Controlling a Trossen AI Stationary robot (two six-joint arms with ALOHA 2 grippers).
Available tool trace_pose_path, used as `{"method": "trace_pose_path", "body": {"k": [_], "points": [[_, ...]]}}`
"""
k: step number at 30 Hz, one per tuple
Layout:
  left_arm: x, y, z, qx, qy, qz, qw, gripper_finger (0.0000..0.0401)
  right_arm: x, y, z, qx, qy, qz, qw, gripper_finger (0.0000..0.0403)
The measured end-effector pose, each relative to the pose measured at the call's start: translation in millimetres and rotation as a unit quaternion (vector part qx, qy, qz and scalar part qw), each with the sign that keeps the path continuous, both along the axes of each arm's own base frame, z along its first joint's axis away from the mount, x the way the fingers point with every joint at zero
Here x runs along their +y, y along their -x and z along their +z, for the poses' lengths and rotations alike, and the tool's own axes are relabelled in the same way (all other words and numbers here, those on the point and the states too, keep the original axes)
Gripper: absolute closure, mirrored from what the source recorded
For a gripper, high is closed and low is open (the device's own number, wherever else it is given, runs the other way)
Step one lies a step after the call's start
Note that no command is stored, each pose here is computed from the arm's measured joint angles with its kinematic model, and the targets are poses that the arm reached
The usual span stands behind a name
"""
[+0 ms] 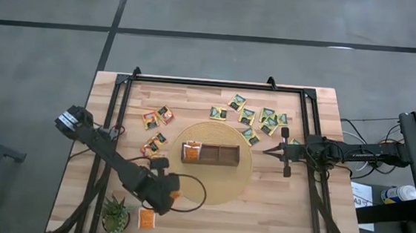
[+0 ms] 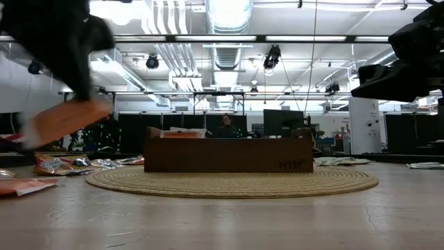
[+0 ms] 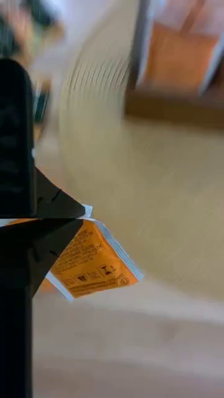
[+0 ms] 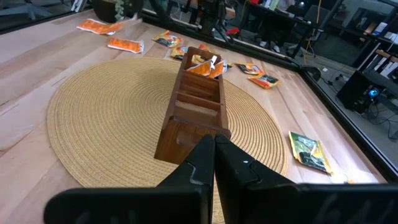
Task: Pick & Place Tea
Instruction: Put the white orange tea bag into the left section of the wooden organizer
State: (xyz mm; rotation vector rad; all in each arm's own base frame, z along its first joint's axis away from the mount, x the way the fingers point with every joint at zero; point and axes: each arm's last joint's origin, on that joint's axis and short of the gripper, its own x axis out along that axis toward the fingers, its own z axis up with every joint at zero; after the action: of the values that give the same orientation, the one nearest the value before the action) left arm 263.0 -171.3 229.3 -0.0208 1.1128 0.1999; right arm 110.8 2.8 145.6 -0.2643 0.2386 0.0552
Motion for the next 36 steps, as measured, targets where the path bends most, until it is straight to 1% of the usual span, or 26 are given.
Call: {"method": "trace_pose_path", "body": {"k": [4,8,13,19,22,25,28,32,36], "points": [[8.3,-10.3,22.0,-0.037,-0.068,0.000,0.997,0.0401,0.0,0.0,0.0,0.000,0.000,0.000,1.000,0.0394],[14.0,-25.1,38.1,-0.071,-0.134,-0.018,0.988,0.0401,0.0,0.0,0.2,0.000,0.000,0.000,1.000,0.0394],[18.1,-48.5,43.3,-0.073,-0.217,-0.043,0.972,0.0401,0.0,0.0,0.1,0.000,0.000,0.000,1.000,0.0394],[18.9,-79.4,41.8,-0.068,-0.310,-0.045,0.947,0.0401,0.0,0.0,0.0,0.000,0.000,0.000,1.000,0.0394],[15.1,-89.7,40.3,-0.066,-0.334,-0.045,0.939,0.0401,0.0,0.0,0.1,0.000,0.000,0.000,1.000,0.0394],[11.2,-97.0,31.5,-0.054,-0.361,-0.046,0.930,0.0401,0.0,0.0,0.0,0.000,0.000,0.000,1.000,0.0394],[9.3,-99.5,18.6,-0.001,-0.395,-0.081,0.915,0.0401,0.0,0.0,0.0,0.000,0.000,0.000,1.000,0.0394],[11.9,-99.8,10.4,0.039,-0.425,-0.092,0.899,0.0401,0.0,0.0,0.0,0.000,0.000,0.000,1.000,0.0394],[15.5,-98.0,8.4,0.055,-0.431,-0.091,0.896,0.0401,0.0,0.0,0.0,0.000,0.000,0.000,1.000,0.0394]]}}
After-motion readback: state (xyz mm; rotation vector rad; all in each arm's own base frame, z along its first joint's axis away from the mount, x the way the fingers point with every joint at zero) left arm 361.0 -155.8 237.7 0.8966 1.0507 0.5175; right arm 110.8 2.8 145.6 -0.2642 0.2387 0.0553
